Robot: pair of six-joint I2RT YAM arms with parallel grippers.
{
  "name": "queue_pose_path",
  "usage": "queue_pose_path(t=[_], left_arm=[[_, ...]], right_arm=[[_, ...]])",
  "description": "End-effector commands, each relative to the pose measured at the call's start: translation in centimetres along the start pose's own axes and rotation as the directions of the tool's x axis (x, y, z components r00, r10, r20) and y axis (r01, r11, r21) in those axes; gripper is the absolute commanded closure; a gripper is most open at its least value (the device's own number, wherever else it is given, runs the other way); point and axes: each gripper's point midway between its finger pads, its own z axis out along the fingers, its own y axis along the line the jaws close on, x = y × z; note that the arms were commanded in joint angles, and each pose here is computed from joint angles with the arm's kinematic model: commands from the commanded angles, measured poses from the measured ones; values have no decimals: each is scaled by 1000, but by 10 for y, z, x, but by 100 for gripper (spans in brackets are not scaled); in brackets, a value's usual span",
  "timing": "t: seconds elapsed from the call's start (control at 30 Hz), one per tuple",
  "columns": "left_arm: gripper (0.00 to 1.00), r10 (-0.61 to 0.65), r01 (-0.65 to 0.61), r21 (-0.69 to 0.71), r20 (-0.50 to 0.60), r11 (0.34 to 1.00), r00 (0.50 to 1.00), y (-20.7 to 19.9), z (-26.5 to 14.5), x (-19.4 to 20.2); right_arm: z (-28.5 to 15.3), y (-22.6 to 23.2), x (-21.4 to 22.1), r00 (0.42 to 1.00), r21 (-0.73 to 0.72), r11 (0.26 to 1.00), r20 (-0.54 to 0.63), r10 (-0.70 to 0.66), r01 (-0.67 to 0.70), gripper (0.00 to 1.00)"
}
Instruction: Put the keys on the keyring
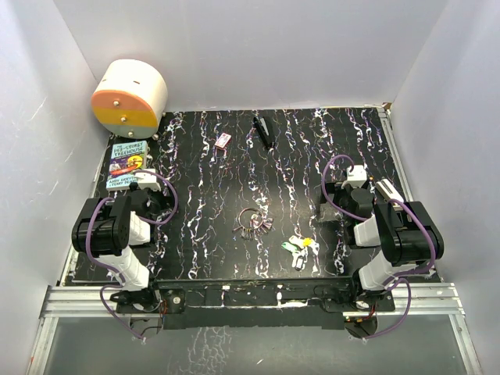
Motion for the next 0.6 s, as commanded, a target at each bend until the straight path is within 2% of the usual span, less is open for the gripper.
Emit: queue_pose_path(t=[0.0, 0.57], left_arm=[[3, 8, -8, -2, 31, 1000, 999, 1, 1, -11], [3, 9, -9, -2, 32, 1000, 999, 1, 1, -11]], right_arm=[[3, 2, -33, 991, -18, 1000, 134, -23, 25, 2], [3, 2, -33, 991, -20, 1000, 132, -21, 24, 1]])
